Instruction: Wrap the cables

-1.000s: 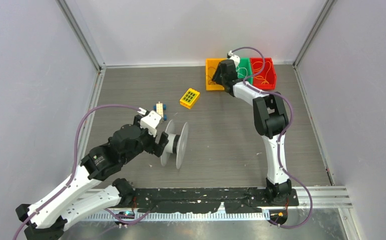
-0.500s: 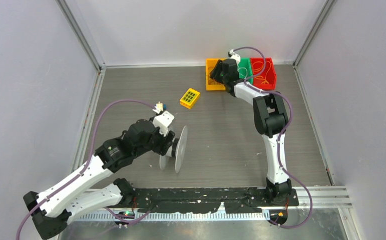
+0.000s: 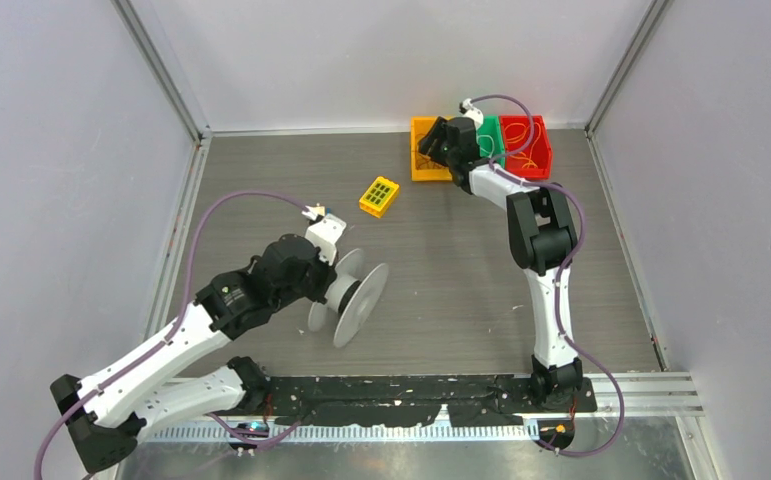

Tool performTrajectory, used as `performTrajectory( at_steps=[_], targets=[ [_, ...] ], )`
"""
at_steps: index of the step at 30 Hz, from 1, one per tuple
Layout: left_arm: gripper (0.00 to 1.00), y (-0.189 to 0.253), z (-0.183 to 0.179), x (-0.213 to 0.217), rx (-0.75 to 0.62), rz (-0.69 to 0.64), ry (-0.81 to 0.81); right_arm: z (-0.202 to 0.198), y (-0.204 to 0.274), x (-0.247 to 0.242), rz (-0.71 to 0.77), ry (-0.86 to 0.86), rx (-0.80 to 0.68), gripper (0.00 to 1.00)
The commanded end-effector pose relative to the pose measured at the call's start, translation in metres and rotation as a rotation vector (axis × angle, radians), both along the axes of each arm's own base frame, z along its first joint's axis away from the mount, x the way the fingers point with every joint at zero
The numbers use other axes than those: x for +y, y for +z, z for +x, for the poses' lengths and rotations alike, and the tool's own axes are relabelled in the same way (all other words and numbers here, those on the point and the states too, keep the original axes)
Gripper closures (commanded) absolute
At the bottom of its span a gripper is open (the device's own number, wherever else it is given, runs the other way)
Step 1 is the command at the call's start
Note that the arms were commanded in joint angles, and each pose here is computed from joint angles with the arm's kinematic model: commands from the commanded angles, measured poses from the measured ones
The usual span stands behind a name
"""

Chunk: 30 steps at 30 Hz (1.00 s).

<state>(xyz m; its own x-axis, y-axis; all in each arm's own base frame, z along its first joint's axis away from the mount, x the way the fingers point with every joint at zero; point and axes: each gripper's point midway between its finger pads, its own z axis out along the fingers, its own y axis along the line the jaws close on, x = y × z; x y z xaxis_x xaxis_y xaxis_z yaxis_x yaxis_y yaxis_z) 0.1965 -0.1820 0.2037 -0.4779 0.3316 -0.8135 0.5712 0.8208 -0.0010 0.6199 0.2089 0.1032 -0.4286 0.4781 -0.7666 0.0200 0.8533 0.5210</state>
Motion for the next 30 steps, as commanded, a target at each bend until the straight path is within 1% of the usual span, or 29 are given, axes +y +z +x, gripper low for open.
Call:
performTrajectory(
  at_steps=[1,5,7,10,12,17,18,20,24,30],
  targets=[
    [1.0,0.031,0.015,-0.012,-0.027,-0.144,0.112,0.003,0.074,-0.007,0.085,-0.033,-0.151,0.38],
    [1.0,0.034,0.031,-0.01,-0.026,-0.14,0.222,0.0,0.086,-0.01,0.124,-0.047,-0.175,0.35],
    [1.0,0.038,0.039,-0.005,-0.039,-0.142,0.289,-0.001,0.085,-0.008,0.142,-0.043,-0.167,0.34],
    [1.0,0.043,0.043,-0.004,-0.051,-0.178,0.338,-0.006,0.081,-0.005,0.173,-0.032,-0.164,0.34],
    [1.0,0.044,0.044,-0.005,-0.052,-0.2,0.351,-0.007,0.081,-0.004,0.191,-0.029,-0.171,0.34],
    [1.0,0.039,0.048,-0.009,-0.038,-0.213,0.373,-0.011,0.078,-0.001,0.211,-0.012,-0.15,0.43],
    [1.0,0.038,0.049,-0.01,-0.034,-0.217,0.376,-0.013,0.08,-0.002,0.208,-0.011,-0.151,0.43],
    [1.0,0.037,0.05,-0.013,-0.027,-0.225,0.379,-0.016,0.083,-0.003,0.205,-0.008,-0.165,0.43],
    [1.0,0.036,0.053,-0.017,-0.024,-0.258,0.396,-0.011,0.077,-0.007,0.191,-0.028,-0.137,0.39],
    [1.0,0.033,0.054,-0.023,-0.009,-0.285,0.402,0.003,0.061,-0.004,0.203,-0.04,-0.119,0.39]
  ],
)
